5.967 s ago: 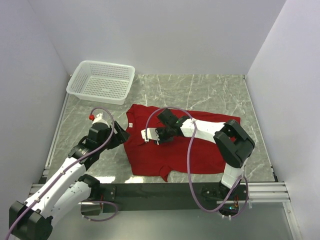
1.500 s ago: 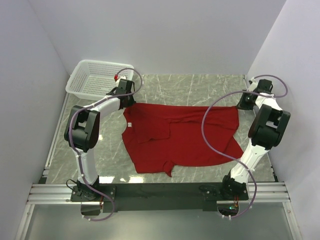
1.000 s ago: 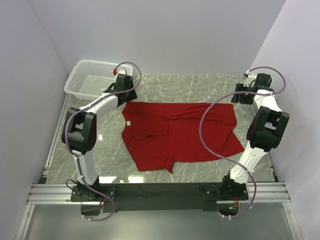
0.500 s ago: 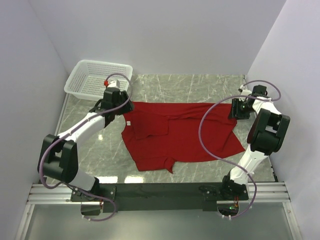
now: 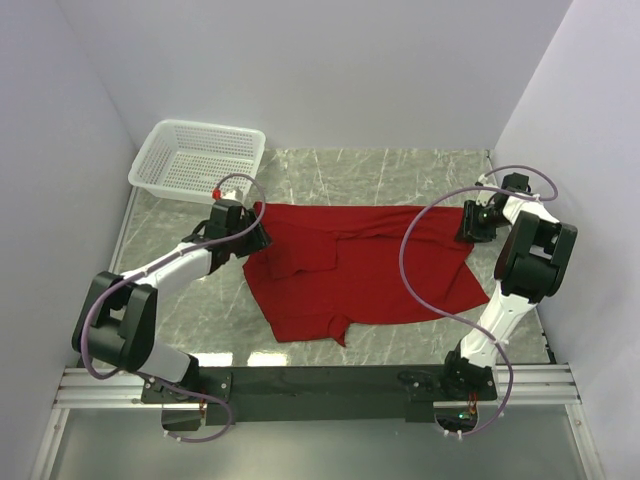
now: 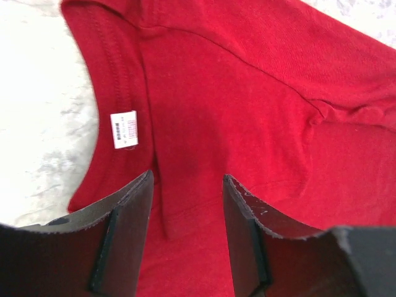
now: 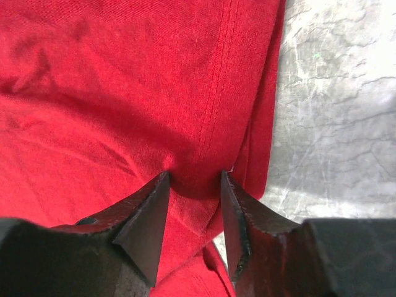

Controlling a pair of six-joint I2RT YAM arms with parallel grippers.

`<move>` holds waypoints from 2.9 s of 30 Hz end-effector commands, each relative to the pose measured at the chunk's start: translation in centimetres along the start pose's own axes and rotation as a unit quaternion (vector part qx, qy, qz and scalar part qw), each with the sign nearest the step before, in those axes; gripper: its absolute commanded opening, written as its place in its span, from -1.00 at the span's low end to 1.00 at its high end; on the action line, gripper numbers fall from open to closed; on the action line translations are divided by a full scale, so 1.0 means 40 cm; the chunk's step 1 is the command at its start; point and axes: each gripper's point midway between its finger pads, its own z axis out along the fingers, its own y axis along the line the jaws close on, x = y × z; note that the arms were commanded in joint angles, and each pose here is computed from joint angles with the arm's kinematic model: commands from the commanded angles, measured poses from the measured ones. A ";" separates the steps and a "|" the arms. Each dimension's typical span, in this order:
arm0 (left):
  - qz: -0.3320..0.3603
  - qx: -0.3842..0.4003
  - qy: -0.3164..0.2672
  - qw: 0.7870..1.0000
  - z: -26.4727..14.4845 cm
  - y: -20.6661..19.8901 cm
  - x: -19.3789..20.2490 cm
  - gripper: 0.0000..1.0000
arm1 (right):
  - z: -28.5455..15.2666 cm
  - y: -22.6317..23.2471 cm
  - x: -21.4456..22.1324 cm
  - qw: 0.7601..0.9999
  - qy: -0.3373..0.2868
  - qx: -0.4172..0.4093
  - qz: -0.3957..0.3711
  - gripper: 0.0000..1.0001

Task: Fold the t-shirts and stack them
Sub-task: Fold the tshirt

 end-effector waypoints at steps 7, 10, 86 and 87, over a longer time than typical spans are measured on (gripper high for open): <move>-0.009 0.006 0.004 1.000 0.062 -0.027 -0.014 0.08 | -0.008 0.005 -0.021 1.000 -0.009 -0.010 0.006 -0.17; -0.008 0.002 0.010 1.000 0.095 -0.031 -0.019 0.06 | -0.007 0.006 -0.024 1.000 -0.010 -0.012 0.005 -0.21; -0.146 0.039 0.051 0.987 -0.196 0.066 0.207 0.31 | -0.180 -0.023 0.283 0.994 0.056 -0.014 -0.089 0.07; -0.155 0.036 0.061 0.985 -0.198 0.073 0.225 0.26 | -0.178 -0.023 0.284 0.994 0.055 -0.015 -0.088 0.07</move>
